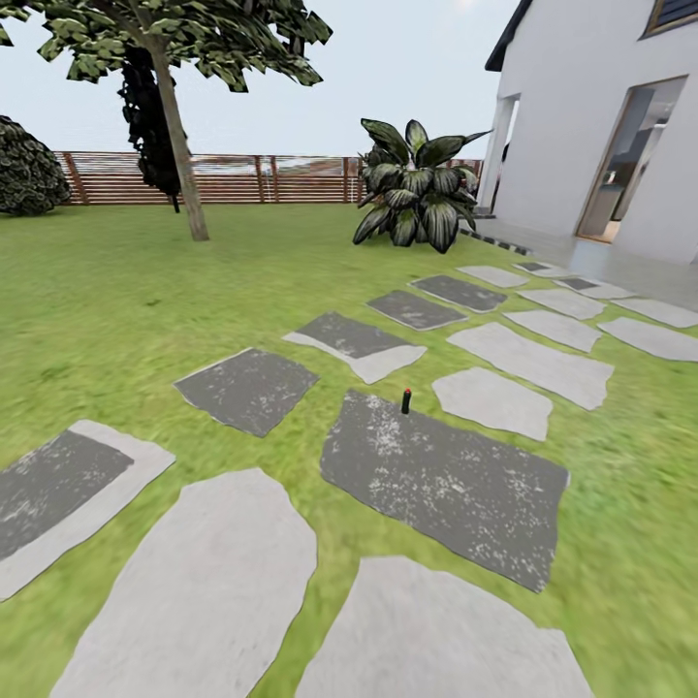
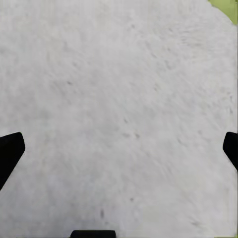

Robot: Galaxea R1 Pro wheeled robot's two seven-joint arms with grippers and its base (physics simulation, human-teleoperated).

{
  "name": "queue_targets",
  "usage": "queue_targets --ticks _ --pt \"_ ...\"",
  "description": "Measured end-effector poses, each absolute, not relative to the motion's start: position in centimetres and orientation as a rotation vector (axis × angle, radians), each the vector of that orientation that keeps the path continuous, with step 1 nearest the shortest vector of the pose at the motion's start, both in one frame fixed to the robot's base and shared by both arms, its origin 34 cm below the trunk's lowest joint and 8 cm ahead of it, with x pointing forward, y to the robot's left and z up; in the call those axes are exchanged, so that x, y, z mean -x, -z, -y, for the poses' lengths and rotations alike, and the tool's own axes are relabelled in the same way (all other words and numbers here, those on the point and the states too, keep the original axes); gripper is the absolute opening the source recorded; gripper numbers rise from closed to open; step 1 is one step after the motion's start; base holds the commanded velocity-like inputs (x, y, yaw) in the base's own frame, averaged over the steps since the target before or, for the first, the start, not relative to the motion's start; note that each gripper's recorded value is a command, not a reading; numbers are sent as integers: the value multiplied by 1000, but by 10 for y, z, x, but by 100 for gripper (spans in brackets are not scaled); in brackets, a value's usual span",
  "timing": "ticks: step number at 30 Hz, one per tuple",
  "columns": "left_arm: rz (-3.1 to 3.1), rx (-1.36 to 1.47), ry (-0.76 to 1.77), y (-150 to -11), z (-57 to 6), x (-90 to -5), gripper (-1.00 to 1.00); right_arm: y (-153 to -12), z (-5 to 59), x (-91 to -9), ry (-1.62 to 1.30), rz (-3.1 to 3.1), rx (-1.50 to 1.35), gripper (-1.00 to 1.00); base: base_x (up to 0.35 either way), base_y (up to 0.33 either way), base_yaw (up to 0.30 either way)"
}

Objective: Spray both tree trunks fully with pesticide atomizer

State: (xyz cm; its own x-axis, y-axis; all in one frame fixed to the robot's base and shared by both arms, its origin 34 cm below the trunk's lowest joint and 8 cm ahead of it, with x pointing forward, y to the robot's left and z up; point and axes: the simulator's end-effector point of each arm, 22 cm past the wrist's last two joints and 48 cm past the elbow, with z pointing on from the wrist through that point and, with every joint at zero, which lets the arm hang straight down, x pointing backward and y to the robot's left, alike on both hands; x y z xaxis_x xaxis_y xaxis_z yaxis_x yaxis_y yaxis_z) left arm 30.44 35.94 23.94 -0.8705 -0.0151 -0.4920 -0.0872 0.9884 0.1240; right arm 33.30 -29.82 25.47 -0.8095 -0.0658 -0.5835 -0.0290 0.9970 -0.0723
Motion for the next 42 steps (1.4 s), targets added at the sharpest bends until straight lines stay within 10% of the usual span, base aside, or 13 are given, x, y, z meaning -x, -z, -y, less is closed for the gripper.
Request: queue_targets --ticks 42 --pt "-2620 72 -195 -240 -360 -305 100 -254 298 -332 80 -2516 68 100 303 -114 0"
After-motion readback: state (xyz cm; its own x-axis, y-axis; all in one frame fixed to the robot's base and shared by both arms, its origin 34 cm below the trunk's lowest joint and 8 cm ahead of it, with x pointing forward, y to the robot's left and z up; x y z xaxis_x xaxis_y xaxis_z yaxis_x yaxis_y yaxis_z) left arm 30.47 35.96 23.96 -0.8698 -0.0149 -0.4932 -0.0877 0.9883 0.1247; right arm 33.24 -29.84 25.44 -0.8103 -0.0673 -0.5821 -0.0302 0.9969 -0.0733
